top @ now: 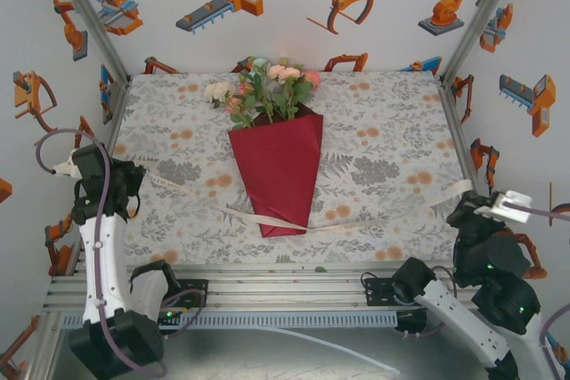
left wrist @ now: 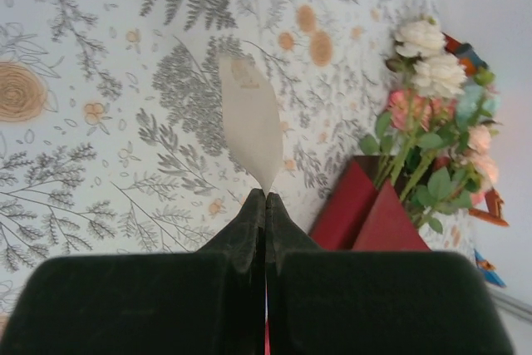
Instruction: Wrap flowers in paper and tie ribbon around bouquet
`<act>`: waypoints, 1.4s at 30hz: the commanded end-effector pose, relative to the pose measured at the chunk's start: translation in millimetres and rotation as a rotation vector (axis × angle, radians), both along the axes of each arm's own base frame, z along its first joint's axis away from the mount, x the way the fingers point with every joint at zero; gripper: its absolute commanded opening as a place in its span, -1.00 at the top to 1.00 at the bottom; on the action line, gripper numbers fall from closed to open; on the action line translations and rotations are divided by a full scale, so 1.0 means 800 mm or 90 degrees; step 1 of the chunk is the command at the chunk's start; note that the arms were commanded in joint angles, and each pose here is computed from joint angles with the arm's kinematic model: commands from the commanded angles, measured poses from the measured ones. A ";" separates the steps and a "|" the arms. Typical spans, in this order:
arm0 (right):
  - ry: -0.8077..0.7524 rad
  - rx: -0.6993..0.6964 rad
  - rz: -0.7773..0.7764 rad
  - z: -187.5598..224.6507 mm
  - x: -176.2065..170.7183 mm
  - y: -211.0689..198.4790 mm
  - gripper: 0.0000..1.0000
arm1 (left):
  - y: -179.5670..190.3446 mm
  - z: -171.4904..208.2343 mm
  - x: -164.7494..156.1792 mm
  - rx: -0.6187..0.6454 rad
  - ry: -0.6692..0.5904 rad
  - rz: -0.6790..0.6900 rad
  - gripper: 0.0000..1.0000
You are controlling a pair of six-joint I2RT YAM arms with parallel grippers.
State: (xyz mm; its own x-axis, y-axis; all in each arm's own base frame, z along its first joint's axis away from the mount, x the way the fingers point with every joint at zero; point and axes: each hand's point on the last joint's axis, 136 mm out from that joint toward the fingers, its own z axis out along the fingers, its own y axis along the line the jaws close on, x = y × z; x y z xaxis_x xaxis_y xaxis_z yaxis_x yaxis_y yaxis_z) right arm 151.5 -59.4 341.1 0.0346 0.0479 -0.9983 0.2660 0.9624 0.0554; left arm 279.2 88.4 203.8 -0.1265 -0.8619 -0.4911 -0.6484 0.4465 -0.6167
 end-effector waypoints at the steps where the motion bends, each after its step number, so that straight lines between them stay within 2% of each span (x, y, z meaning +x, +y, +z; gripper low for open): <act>1: 0.073 -0.060 0.128 -0.029 0.031 0.066 1.00 | 0.032 -0.002 0.007 -0.002 -0.006 0.037 1.00; 4: 0.138 -0.066 0.207 -0.061 0.046 0.107 1.00 | 0.078 -0.012 0.014 -0.046 -0.026 0.090 1.00; 7: 0.205 -0.079 0.320 -0.099 0.051 0.156 1.00 | 0.098 -0.011 0.043 -0.056 -0.021 0.065 1.00; 11: 0.308 -0.085 0.474 -0.142 0.045 0.221 1.00 | 0.082 -0.006 0.097 -0.068 -0.015 -0.036 1.00; 13: 0.363 -0.088 0.505 -0.163 0.048 0.241 1.00 | 0.066 -0.011 0.110 -0.070 -0.006 -0.062 1.00; 14: 0.388 -0.088 0.486 -0.172 0.054 0.241 1.00 | 0.057 -0.013 0.113 -0.059 0.002 -0.069 0.99; 15: 0.399 -0.084 0.445 -0.177 0.063 0.234 1.00 | 0.050 -0.018 0.113 -0.050 0.012 -0.074 0.82; 17: 0.405 -0.077 0.327 -0.184 0.085 0.209 1.00 | 0.041 -0.027 0.110 -0.040 0.026 -0.074 0.22; 18: 0.401 -0.080 0.297 -0.183 0.091 0.202 1.00 | 0.039 -0.029 0.107 -0.038 0.027 -0.070 0.01; 19: 0.398 -0.078 0.271 -0.181 0.096 0.197 0.78 | 0.039 -0.030 0.102 -0.038 0.029 -0.063 -0.18; 20: 0.399 -0.074 0.253 -0.181 0.099 0.193 0.43 | 0.039 -0.029 0.097 -0.033 0.029 -0.058 -0.31; 23: 0.406 -0.048 0.185 -0.188 0.109 0.168 0.14 | 0.025 -0.010 0.085 -0.011 0.018 -0.072 -0.39; 27: 0.423 0.079 0.143 -0.208 0.126 0.136 -0.24 | -0.027 0.012 0.079 0.030 0.017 -0.146 -0.50; 30: 0.431 0.166 0.171 -0.209 0.136 0.142 -0.24 | -0.080 0.021 0.074 0.025 0.004 -0.224 -0.58; 34: 0.481 0.238 0.337 -0.217 0.127 0.205 -0.24 | -0.183 0.011 0.062 0.001 -0.003 -0.384 -0.66; 38: 0.513 0.351 0.445 -0.234 0.126 0.255 -0.23 | -0.292 -0.019 0.051 -0.010 -0.004 -0.571 -0.78; 40: 0.509 0.407 0.477 -0.238 0.136 0.275 -0.25 | -0.326 -0.038 0.050 0.008 0.011 -0.624 -0.81; 42: 0.499 0.438 0.485 -0.240 0.151 0.286 -0.26 | -0.337 -0.059 0.056 0.031 0.038 -0.632 -0.82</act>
State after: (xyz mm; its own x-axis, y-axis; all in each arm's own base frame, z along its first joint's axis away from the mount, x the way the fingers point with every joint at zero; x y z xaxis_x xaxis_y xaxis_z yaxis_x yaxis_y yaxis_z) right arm 260.4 136.7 129.6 -0.8080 0.2419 -0.5372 -0.0907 0.8500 0.5190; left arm 316.3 -168.6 167.0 -0.8025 -0.3911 -0.4506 -0.0579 0.8027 -0.5936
